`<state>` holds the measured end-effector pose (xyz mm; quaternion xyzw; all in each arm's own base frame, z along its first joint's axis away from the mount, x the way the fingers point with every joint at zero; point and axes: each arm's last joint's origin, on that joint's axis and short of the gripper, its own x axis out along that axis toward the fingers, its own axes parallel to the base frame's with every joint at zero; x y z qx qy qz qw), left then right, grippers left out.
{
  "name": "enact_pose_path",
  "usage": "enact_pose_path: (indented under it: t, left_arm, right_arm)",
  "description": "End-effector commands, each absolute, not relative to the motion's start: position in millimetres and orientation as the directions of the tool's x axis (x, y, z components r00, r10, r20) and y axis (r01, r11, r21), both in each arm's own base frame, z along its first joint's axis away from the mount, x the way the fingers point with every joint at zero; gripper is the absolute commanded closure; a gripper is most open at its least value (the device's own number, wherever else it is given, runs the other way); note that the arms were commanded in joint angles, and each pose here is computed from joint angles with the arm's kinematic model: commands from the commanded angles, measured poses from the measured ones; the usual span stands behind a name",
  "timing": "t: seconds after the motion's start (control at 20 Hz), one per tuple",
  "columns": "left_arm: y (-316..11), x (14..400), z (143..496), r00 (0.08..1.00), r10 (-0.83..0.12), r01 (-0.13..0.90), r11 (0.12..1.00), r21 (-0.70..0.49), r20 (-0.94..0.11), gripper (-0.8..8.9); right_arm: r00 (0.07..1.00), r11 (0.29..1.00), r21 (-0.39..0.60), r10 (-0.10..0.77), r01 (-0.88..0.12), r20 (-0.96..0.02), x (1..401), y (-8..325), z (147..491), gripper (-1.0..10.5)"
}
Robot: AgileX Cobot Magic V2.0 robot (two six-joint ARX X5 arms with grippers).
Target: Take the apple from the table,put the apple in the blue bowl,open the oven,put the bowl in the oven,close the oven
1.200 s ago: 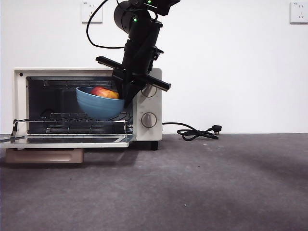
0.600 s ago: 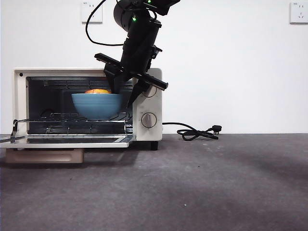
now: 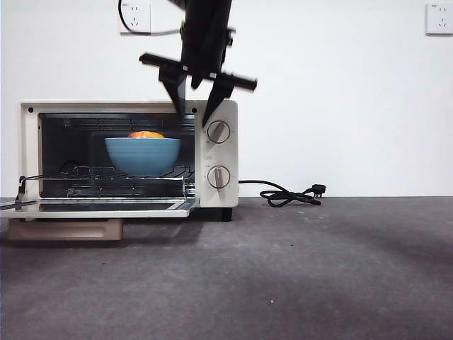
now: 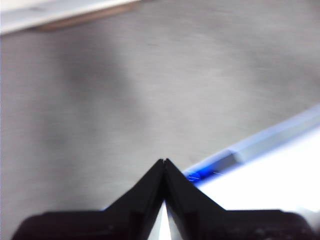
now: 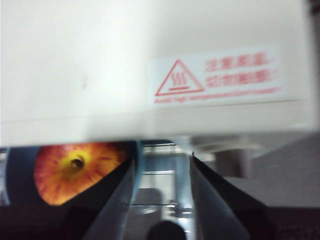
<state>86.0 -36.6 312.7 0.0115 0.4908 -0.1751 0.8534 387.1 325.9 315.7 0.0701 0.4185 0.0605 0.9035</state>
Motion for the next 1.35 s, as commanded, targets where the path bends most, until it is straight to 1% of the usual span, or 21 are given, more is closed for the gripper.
enact_pose_path:
  t: [0.05, 0.15, 0.2, 0.25, 0.35, 0.5, 0.55, 0.6, 0.7, 0.85, 0.95, 1.0, 1.1, 1.25, 1.35]
  left_arm:
    - [-34, 90, 313, 0.521, -0.173, 0.254, 0.966, -0.042, -0.836, 8.19]
    - [-34, 97, 312, 0.532, -0.107, 0.221, 0.975, 0.015, -0.84, 8.2]
    - [-34, 102, 311, 0.532, -0.083, 0.212, 0.977, 0.038, -0.843, 8.2]
    - [-35, 107, 309, 0.526, -0.072, 0.203, 0.978, 0.043, -0.847, 8.2]
    - [-34, 120, 306, 0.515, -0.049, 0.183, 0.982, 0.054, -0.856, 8.21]
    - [-24, 142, 300, 0.496, 0.001, 0.126, 0.989, 0.073, -0.868, 8.21]
    - [-20, 149, 298, 0.487, -0.005, 0.11, 0.992, 0.056, -0.873, 8.21]
    - [-14, 157, 295, 0.472, -0.033, 0.093, 0.996, 0.013, -0.881, 8.22]
    - [-1, 167, 290, 0.451, -0.096, 0.041, 0.995, -0.086, -0.887, 8.22]
    - [20, 182, 284, 0.474, -0.189, -0.01, 0.976, -0.22, -0.86, 8.22]
    - [33, 191, 277, 0.469, -0.238, -0.046, 0.955, -0.293, -0.85, 8.22]
    - [38, 195, 273, 0.459, -0.243, -0.07, 0.949, -0.307, -0.855, 8.22]
    - [47, 203, 265, 0.448, -0.234, -0.109, 0.943, -0.313, -0.863, 8.22]
    - [58, 218, 249, 0.413, -0.234, -0.159, 0.933, -0.323, -0.88, 8.22]
    - [63, 229, 233, 0.363, -0.249, -0.187, 0.925, -0.332, -0.898, 8.22]
  right_arm:
    - [0.709, 0.989, -0.051, 0.062, -0.136, -0.702, 370, 332, 332, 7.6]
    - [0.762, 0.964, -0.21, -0.011, -0.164, -0.647, 353, 331, 352, 7.6]
    - [0.783, 0.954, -0.25, -0.028, -0.165, -0.621, 346, 330, 361, 7.6]
    - [0.794, 0.95, -0.26, -0.023, -0.172, -0.608, 340, 328, 370, 7.6]
    - [0.818, 0.945, -0.258, 0.015, -0.199, -0.575, 331, 324, 388, 7.6]
    - [0.867, 0.914, -0.323, 0.058, -0.245, -0.494, 317, 310, 418, 7.6]
    - [0.881, 0.909, -0.338, 0.06, -0.242, -0.468, 314, 306, 426, 7.6]
    - [0.893, 0.917, -0.334, 0.052, -0.22, -0.447, 308, 299, 437, 7.9]
    - [0.91, 0.923, -0.324, 0.062, -0.209, -0.411, 296, 286, 458, 9.1]
    - [0.928, 0.934, -0.286, 0.102, -0.213, -0.358, 274, 264, 489, 9.5]
    - [0.92, 0.925, -0.246, 0.199, -0.291, -0.337, 258, 250, 509, 9.5]
    - [0.909, 0.913, -0.226, 0.257, -0.34, -0.327, 249, 243, 518, 9.5]
    - [0.905, 0.906, -0.196, 0.312, -0.375, -0.291, 233, 227, 535, 9.5]
    - [0.908, 0.905, -0.188, 0.328, -0.381, -0.262, 212, 206, 553, 9.5]
    - [0.9, 0.895, -0.213, 0.325, -0.392, -0.29, 206, 199, 557, 9.5]
